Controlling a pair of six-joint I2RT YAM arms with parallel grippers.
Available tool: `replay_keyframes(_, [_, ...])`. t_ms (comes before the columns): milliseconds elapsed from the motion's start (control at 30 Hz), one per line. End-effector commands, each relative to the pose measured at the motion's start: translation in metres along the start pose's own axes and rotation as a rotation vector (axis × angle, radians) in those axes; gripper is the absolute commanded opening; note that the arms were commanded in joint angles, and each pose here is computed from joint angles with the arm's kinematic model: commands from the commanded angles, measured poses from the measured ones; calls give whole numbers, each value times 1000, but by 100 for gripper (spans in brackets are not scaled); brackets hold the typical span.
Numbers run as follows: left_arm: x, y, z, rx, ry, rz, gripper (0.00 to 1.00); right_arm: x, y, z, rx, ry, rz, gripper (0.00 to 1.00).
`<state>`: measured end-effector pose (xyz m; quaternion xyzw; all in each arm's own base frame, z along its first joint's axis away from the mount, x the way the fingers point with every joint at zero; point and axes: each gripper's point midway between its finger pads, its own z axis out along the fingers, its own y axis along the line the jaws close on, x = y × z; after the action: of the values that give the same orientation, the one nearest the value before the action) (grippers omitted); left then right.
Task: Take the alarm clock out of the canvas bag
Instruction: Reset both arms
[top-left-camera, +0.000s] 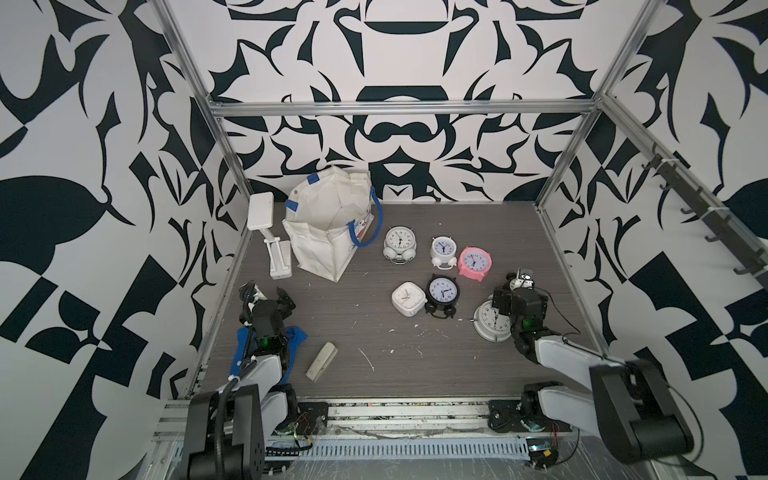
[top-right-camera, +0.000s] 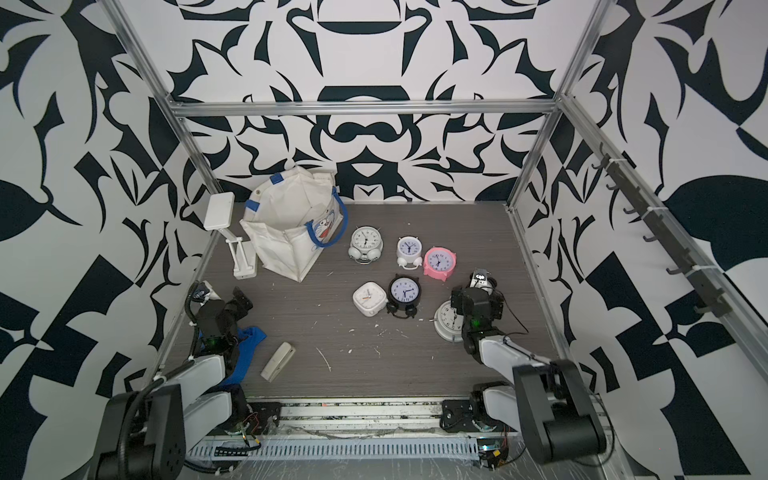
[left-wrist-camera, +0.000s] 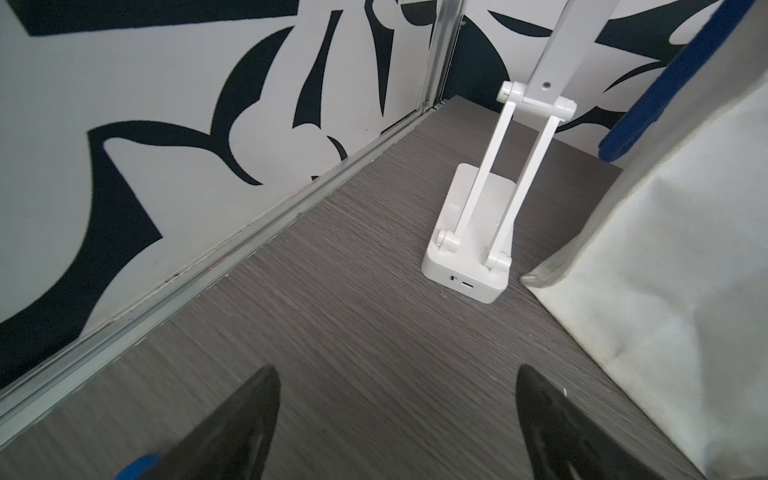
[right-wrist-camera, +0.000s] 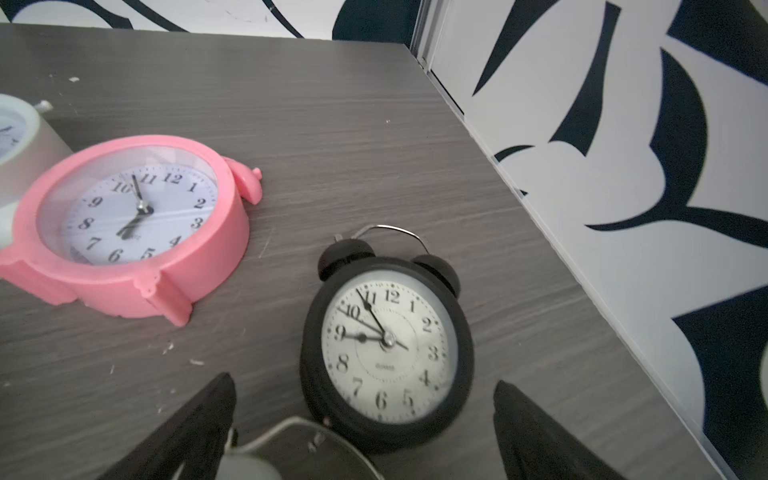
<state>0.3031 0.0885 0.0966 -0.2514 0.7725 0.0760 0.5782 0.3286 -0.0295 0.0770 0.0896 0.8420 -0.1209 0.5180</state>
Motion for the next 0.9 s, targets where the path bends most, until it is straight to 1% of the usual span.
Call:
replay_keyframes(0, [-41, -23, 8, 82, -151, -1, 93, -48, 10, 8, -60, -201, 72, 100])
replay_keyframes(33, [-41, -25, 13, 87, -150, -1, 93, -43, 13, 16, -88, -181, 75, 100])
replay_keyframes(67, [-31, -26, 21, 88, -117, 7, 94, -35, 16, 23, -98, -166, 74, 100])
replay_keyframes(100, [-28, -31, 26, 109, -113, 10, 94, -28, 22, 27, -131, -174, 63, 100])
replay_keyframes(133, [-24, -35, 30, 126, -110, 16, 94, -32, 27, 26, -161, -218, 45, 100])
replay_keyframes(167, [-24, -36, 31, 133, -119, 18, 94, -32, 37, 23, -222, -210, 24, 100])
replay_keyframes(233, [-25, -38, 33, 143, -131, 19, 94, -28, 34, 27, -194, -161, 34, 100])
replay_keyframes(300, [-21, -44, 37, 159, -80, 34, 95, -30, 19, 34, -101, -160, 60, 99])
replay_keyframes(333, [-16, -44, 39, 159, -50, 46, 96, -29, 18, 35, -92, -144, 66, 99])
replay_keyframes(400, [-11, -45, 44, 158, -36, 51, 100, -29, 21, 37, -102, -136, 65, 99])
replay_keyframes(433, [-8, -46, 47, 163, -43, 50, 99, -30, 24, 38, -117, -135, 53, 99])
replay_keyframes(500, [-13, -47, 48, 171, -88, 47, 99, -30, 32, 39, -159, -119, 33, 100])
replay_keyframes(600, [-7, -49, 50, 162, -6, 67, 99, -29, 56, 36, -291, -106, -25, 100])
replay_keyframes(700, [-7, -57, 55, 183, -18, 88, 99, -29, 56, 37, -295, -107, -25, 100])
replay_keyframes(800, [-4, -57, 56, 183, 15, 97, 99, -29, 56, 36, -293, -108, -23, 99])
replay_keyframes(867, [-5, -59, 56, 187, 6, 98, 99, -29, 54, 36, -283, -110, -19, 100])
